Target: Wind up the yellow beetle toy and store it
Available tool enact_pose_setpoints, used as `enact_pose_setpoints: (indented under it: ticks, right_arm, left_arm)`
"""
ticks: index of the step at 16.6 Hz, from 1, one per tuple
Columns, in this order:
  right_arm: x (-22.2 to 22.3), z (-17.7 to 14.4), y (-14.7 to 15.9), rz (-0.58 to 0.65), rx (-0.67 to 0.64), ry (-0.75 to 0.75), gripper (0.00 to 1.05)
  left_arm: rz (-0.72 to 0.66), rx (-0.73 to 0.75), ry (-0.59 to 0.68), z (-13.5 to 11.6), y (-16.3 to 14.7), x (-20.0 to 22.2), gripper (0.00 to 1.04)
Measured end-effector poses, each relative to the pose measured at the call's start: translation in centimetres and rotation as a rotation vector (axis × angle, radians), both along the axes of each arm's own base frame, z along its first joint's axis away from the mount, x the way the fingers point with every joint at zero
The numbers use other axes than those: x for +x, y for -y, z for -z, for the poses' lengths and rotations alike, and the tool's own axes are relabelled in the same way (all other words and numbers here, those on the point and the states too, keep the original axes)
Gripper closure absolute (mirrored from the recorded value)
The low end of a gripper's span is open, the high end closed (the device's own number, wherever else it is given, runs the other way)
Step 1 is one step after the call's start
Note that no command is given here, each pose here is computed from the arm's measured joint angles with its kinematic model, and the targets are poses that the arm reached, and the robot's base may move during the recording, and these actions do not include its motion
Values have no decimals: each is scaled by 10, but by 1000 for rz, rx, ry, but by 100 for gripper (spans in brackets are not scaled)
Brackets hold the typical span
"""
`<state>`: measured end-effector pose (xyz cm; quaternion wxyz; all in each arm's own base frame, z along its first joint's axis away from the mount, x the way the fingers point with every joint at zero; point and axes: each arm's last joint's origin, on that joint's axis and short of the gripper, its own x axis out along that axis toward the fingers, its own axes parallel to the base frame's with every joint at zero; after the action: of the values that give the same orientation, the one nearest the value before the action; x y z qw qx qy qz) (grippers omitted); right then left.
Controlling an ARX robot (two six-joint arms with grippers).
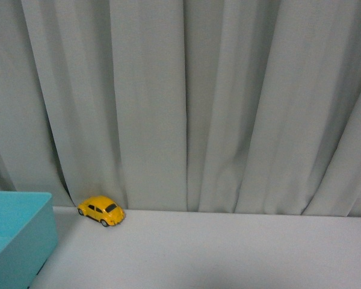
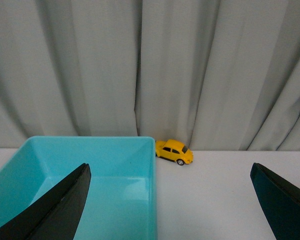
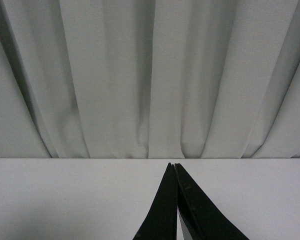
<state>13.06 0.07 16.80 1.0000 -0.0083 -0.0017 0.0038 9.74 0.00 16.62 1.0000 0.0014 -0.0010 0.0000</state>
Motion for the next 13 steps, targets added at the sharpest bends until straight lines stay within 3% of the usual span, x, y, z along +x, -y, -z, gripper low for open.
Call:
enact_pose_setpoints:
  ticks: [13]
  right_arm:
    - [-22, -2, 0, 0, 2, 8, 103]
  left_arm:
    - [0, 0, 0, 0, 0, 0, 7]
